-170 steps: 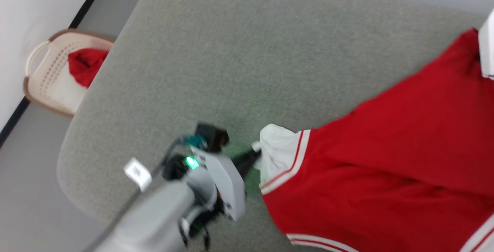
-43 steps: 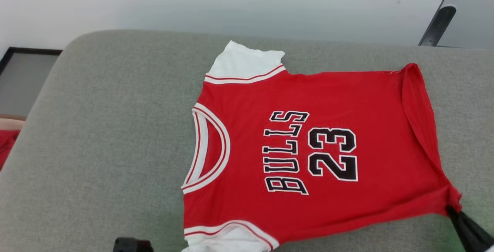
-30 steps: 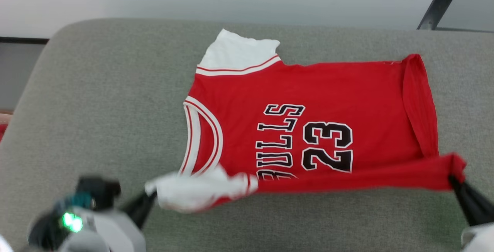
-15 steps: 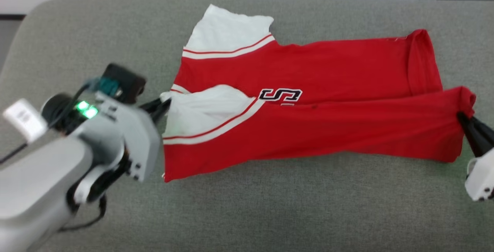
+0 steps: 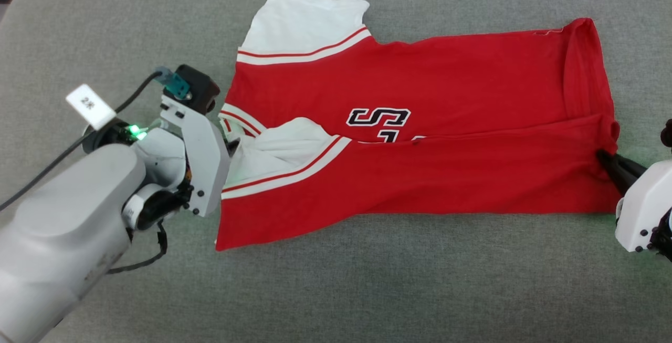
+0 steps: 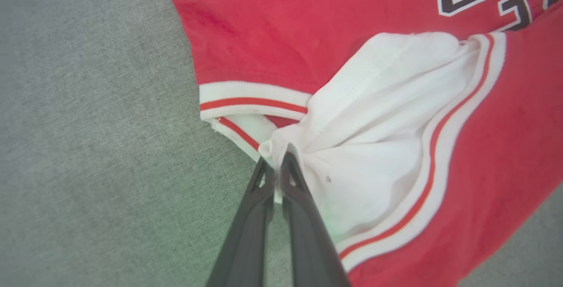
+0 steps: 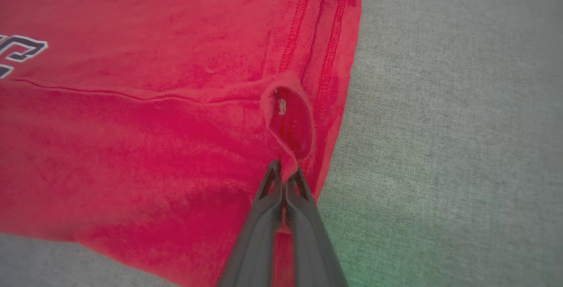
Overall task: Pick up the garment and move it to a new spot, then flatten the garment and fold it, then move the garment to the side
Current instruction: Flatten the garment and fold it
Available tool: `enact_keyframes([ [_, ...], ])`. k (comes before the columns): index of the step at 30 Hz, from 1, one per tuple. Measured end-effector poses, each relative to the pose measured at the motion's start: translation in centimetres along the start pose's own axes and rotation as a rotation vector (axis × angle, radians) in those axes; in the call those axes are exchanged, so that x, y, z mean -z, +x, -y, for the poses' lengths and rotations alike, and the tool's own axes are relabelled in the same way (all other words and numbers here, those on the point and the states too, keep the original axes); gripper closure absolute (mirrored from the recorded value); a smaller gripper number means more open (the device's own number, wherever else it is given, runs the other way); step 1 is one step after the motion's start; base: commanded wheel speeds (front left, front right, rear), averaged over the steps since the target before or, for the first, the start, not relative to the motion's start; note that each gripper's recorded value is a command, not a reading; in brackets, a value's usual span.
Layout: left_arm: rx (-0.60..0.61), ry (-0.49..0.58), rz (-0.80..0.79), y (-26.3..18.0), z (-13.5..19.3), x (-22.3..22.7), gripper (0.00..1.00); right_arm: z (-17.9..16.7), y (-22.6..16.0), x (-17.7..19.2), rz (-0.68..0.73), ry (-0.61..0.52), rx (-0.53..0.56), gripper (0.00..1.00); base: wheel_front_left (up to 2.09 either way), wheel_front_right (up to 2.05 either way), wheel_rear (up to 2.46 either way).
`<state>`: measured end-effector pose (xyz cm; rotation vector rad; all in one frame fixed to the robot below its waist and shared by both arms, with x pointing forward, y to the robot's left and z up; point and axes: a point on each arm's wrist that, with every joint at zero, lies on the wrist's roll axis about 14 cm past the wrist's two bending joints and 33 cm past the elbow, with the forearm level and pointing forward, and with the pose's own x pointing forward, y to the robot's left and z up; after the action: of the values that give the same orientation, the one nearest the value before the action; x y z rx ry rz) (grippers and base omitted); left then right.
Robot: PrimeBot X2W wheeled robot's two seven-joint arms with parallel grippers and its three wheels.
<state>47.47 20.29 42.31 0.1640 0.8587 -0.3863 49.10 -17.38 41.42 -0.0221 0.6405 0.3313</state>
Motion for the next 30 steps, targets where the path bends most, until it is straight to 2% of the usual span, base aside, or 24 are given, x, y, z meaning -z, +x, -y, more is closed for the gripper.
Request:
enact_keyframes([
  [2, 0.001, 0.000, -0.023, 0.3, -0.1, 0.3, 0.98, -0.2, 0.0, 0.4, -0.030, 0.014, -0.011, 1.00, 0.00, 0.00, 0.00],
  [6, 0.000, -0.028, -0.045, 0.6, -0.3, 0.8, 0.80, -0.5, -0.2, 0.2, -0.066, 0.017, -0.022, 1.00, 0.00, 0.00, 0.00],
  [7, 0.003, -0.039, -0.050, 0.6, -0.3, 0.9, 0.76, -0.5, -0.3, 0.2, -0.071, 0.018, -0.024, 0.73, 0.00, 0.00, 0.00],
  [8, 0.005, -0.046, -0.056, 0.6, -0.2, 1.0, 0.68, -0.6, -0.4, 0.3, -0.085, 0.021, -0.025, 0.56, 0.00, 0.00, 0.00],
  [9, 0.006, -0.056, -0.066, 0.5, -0.2, 1.1, 0.64, -0.7, -0.6, 0.4, -0.104, 0.022, -0.029, 0.50, 0.00, 0.00, 0.00],
  [10, 0.004, -0.058, -0.074, 0.4, -0.2, 1.2, 0.61, -0.8, -0.7, 0.4, -0.112, 0.019, -0.031, 0.25, 0.00, 0.00, 0.00],
  [11, 0.002, -0.061, -0.079, 0.2, -0.2, 1.2, 0.60, -0.9, -0.9, 0.3, -0.116, 0.017, -0.030, 0.07, 0.00, 0.00, 0.00],
  [12, 0.004, -0.074, -0.084, 0.1, -0.2, 1.2, 0.38, -0.9, -1.1, 0.2, -0.125, 0.014, -0.030, 0.00, 0.00, 0.00, 0.00],
  [13, 0.005, -0.087, -0.091, -0.1, -0.2, 1.2, 0.20, -0.9, -1.3, 0.2, -0.133, 0.011, -0.029, 0.00, 0.00, 0.00, 0.00],
  [14, 0.003, -0.087, -0.096, -0.3, -0.2, 1.2, 0.14, -1.0, -1.5, 0.0, -0.137, 0.009, -0.029, 0.00, 0.00, 0.00, 0.00],
  [15, 0.003, -0.091, -0.097, -0.5, -0.2, 1.2, 0.00, -1.0, -1.7, -0.2, -0.140, 0.003, -0.029, 0.00, 0.00, 0.00, 0.00],
  [22, -0.032, -0.080, -0.047, -2.6, -0.9, -0.4, 0.00, -1.5, -3.4, -4.1, -0.023, -0.035, -0.027, 0.00, 0.00, 0.00, 0.00],
  [30, -0.097, -0.055, 0.103, -5.0, -1.8, -3.1, 0.00, -3.0, -6.6, -9.0, 0.304, -0.127, -0.030, 0.00, 0.00, 0.00, 0.00],
])
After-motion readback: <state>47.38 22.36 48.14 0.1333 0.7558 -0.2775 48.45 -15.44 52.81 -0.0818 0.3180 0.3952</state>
